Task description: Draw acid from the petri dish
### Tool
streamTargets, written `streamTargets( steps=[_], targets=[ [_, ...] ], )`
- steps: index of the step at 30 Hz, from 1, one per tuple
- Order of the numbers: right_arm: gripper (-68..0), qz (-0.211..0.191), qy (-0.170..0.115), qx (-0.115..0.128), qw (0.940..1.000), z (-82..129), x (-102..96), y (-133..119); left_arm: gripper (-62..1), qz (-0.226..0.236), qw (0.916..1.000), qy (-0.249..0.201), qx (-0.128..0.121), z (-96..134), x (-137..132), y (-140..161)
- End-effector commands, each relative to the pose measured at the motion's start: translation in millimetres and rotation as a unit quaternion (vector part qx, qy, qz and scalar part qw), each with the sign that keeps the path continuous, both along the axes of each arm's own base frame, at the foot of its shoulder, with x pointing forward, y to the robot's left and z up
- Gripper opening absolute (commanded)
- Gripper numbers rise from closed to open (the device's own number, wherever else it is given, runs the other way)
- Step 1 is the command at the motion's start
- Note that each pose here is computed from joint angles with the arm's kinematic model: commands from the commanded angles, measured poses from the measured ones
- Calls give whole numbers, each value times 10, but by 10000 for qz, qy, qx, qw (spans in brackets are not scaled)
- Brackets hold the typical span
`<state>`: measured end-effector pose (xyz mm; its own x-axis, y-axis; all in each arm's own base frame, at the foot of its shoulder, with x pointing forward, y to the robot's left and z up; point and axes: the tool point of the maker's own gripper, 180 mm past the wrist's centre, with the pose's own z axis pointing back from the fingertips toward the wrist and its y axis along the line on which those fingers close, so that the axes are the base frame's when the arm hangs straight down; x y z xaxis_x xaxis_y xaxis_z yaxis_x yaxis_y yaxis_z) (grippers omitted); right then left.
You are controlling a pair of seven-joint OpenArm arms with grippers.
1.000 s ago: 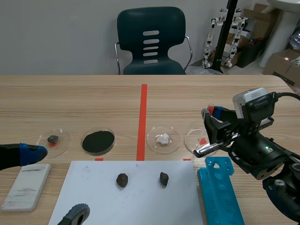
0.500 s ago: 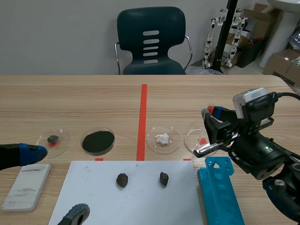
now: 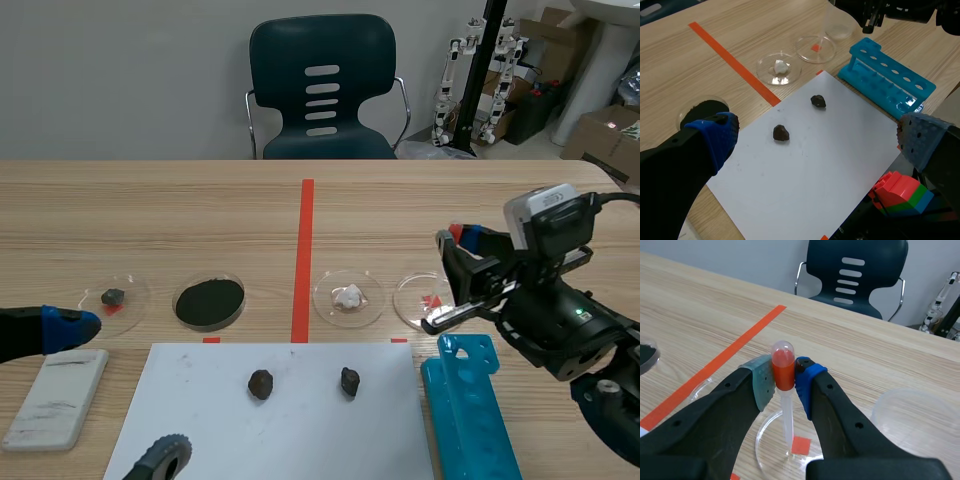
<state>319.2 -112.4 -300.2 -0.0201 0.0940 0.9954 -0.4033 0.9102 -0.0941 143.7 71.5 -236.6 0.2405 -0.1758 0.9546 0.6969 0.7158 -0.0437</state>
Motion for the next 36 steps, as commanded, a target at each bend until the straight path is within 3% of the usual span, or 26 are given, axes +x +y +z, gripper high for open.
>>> streamTargets(
  steps=[1,9,15,27,33,36],
  targets=[
    [-561,50,-375,36,9993,285,63,-32,14,16,9999,-35,-150,57,-6,-34],
    [-561,144,-710,-123,9973,731,-66,39,14,14,9999,-34,-148,56,-6,-34],
    [-561,420,-823,-179,9956,1016,-419,141,14,14,9999,-34,-148,56,-6,-34],
    [-561,564,-395,-210,9974,1248,-1103,239,14,14,9999,-34,-148,56,-6,-34],
    [-561,768,-16,-256,9967,1239,-1442,348,14,16,9999,-34,-149,57,-6,-34],
    [-561,953,-15,-288,9950,1246,-1610,418,14,16,9999,-34,-149,57,-6,-34]
  ],
)
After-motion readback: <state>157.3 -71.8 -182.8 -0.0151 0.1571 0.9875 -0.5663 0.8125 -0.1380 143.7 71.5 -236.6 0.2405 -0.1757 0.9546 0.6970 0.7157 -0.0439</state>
